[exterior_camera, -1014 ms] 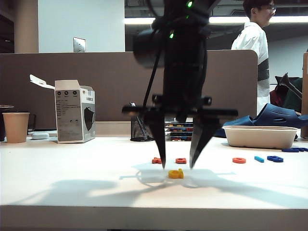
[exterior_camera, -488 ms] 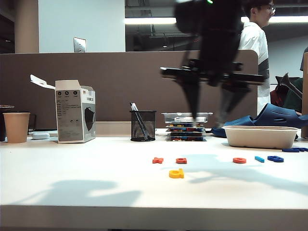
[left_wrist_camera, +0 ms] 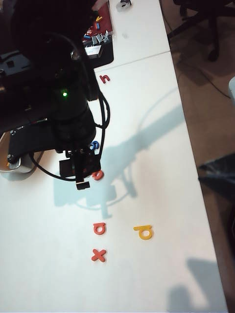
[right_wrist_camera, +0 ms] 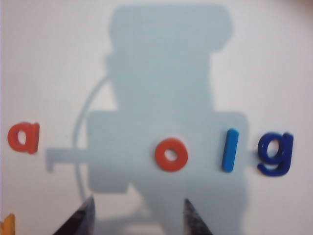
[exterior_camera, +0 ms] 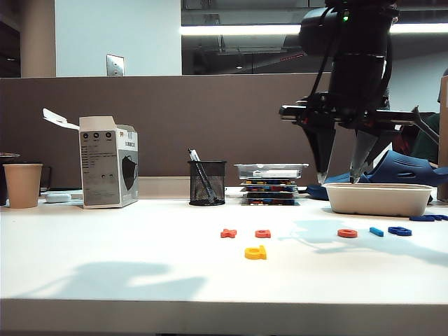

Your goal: Select the appropriate letters from the row of letter magnets placed on the table to arrange into the word "dog".

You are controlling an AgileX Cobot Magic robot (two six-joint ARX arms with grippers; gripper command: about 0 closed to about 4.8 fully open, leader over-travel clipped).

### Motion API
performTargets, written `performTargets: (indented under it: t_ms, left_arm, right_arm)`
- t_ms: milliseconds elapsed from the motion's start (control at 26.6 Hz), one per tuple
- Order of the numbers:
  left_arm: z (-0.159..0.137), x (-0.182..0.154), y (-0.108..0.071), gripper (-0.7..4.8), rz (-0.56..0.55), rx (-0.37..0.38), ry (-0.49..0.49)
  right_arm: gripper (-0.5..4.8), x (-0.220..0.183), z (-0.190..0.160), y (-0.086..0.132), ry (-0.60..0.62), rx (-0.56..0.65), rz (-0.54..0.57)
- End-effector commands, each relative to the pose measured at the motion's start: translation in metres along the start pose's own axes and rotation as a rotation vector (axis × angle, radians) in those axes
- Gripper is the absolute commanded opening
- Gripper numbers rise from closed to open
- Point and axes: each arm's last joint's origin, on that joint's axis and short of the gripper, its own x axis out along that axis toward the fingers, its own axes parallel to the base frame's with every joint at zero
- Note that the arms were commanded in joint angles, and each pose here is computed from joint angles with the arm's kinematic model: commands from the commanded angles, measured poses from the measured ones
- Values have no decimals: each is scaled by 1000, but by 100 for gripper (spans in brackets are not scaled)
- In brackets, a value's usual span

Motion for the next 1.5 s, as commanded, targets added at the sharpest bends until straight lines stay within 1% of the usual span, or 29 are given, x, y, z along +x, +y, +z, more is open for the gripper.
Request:
performTargets:
  t_ms: [38, 75, 413, 901, 1276, 1501]
  left_arm:
    - [1, -1, 0, -5, -5, -3, -9]
    - [1, -1, 0, -5, -5, -3, -10]
    - [1, -1, 0, -5, -5, -3, -10]
    - [1, -1, 0, -5, -4, -3, -10]
    - [1, -1, 0, -5, -5, -3, -10]
    - [1, -1, 0, -5, -5, -3, -10]
  right_arm:
    - [226, 6, 5, -5, 5, -36, 88]
    - [226, 13, 6, -9, 32, -46, 112]
    - [226, 37, 7, -22, 100, -27, 93]
    - [226, 57, 5, -22, 157, -64, 84]
    - [225, 65, 6, -23, 145, -86, 52]
    - [225, 72, 6, -23, 162, -85, 50]
